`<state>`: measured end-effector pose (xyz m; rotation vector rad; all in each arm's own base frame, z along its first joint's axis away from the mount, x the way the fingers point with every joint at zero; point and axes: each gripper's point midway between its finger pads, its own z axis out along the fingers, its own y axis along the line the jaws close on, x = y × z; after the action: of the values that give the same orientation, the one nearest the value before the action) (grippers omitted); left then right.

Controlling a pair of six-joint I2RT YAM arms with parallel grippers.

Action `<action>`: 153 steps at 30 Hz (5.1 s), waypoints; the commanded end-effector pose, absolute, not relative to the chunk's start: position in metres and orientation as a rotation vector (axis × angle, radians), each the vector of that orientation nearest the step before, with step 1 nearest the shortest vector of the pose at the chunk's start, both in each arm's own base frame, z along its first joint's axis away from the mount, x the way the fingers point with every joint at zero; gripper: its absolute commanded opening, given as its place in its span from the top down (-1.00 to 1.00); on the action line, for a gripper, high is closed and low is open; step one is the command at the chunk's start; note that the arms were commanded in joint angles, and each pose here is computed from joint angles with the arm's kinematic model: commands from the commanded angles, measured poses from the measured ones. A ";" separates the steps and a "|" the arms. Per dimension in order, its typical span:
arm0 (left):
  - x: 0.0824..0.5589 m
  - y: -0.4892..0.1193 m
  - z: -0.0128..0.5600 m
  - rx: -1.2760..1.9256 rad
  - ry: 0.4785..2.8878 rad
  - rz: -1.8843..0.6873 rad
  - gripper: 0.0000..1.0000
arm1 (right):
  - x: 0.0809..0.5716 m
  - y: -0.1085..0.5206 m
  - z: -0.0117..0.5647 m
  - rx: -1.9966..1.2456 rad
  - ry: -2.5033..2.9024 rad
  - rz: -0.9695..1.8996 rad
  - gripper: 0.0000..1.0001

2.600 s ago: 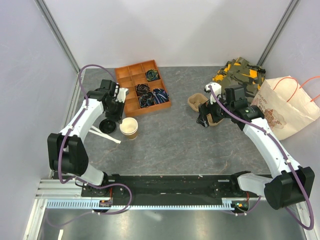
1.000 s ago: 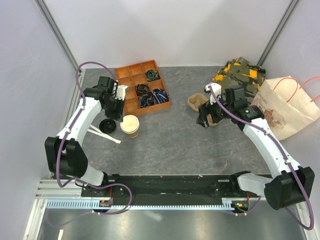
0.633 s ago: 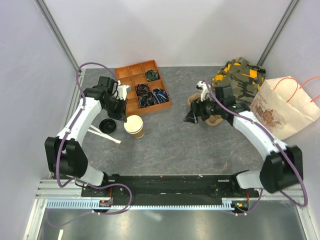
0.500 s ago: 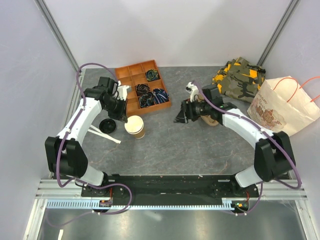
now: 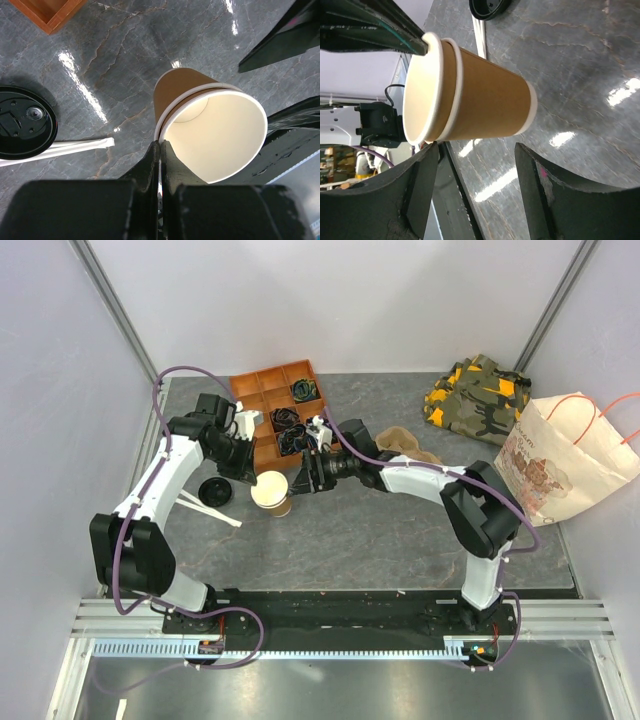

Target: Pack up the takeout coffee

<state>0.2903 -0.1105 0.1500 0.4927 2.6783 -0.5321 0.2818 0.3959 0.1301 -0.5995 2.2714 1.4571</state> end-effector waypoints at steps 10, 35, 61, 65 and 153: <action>0.289 -0.119 0.160 0.531 2.607 -0.603 0.96 | 0.294 0.436 0.126 -0.653 2.249 1.450 -0.33; 0.292 -0.098 0.196 0.553 2.567 -0.441 0.96 | 0.308 0.433 0.171 -0.716 2.126 1.326 -0.37; 0.244 -0.239 0.195 1.098 2.411 -0.857 0.95 | 0.324 0.212 0.230 -0.668 2.149 0.877 -0.96; 0.236 -0.264 0.168 1.210 2.440 -0.866 0.93 | 0.303 0.192 0.202 -0.696 2.238 0.828 -0.96; 0.326 0.029 0.025 1.572 1.893 -0.017 -0.03 | 0.306 0.204 0.199 -0.704 2.219 0.937 -0.96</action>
<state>0.3205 0.0233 0.0274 1.5031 1.9489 -0.0879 0.3044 0.1996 0.1968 -0.6943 2.2457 0.9031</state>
